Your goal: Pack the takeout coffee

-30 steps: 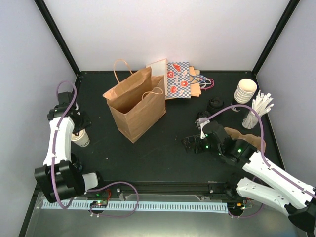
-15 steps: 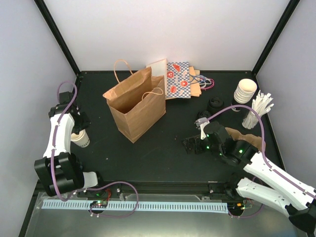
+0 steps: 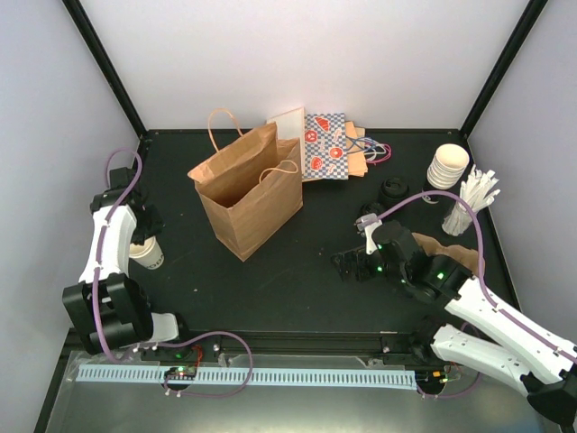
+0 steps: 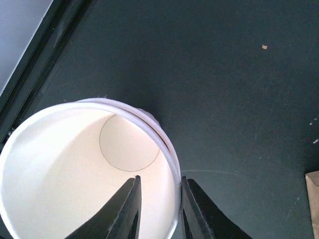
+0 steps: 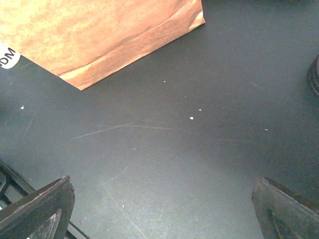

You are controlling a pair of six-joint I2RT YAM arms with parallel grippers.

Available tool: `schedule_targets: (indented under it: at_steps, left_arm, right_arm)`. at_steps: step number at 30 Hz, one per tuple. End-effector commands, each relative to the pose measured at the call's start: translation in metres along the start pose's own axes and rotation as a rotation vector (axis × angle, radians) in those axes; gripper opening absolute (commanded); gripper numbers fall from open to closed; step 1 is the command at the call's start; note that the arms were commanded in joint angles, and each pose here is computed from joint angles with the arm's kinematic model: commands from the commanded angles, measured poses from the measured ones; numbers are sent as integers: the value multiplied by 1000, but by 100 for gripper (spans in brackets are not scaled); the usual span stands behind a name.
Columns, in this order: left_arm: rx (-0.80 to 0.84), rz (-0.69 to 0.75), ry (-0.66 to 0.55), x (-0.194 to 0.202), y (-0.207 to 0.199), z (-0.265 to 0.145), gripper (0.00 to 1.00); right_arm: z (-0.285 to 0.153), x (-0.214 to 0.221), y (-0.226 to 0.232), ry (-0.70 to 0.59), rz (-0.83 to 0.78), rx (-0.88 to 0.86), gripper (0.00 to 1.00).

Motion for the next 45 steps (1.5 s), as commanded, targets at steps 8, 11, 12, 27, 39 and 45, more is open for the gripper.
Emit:
schedule_targets:
  at_steps: [8,11,12,27,39,45]
  left_arm:
    - [-73,-31,-44,-15,7,-11,2]
    - [-62,-42,-79,-16,9,-22,2]
    - [-47,-47,-87,-16,8,-26,1]
    - [-26,-41,-126,-11,5,-73,2]
    - [-74,34,-113,-9,-8,-64,2]
    - [-6,73,-119,-9,-25,-67,2]
  right_arm:
    - [-7,-10,3,-30,0,-7,100]
    - [-7,-9,3,-29,2,-10,100]
    - [-6,-9,2,-29,4,-10,100]
    - [0,-6,4,-6,4,-25,100]
    - [0,-5,4,-8,14,-32,100]
    - [1,-5,6,0,20,-42,100]
Point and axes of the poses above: each gripper's point midway between its finger pads, its own z axis out along the fingers, its own y axis along the line the jaws close on, x = y × z, the point moved 6 cm from there along -z, back along the fingers, and after that the axes turned 2 degrees about -z, right-handed, at the moved point
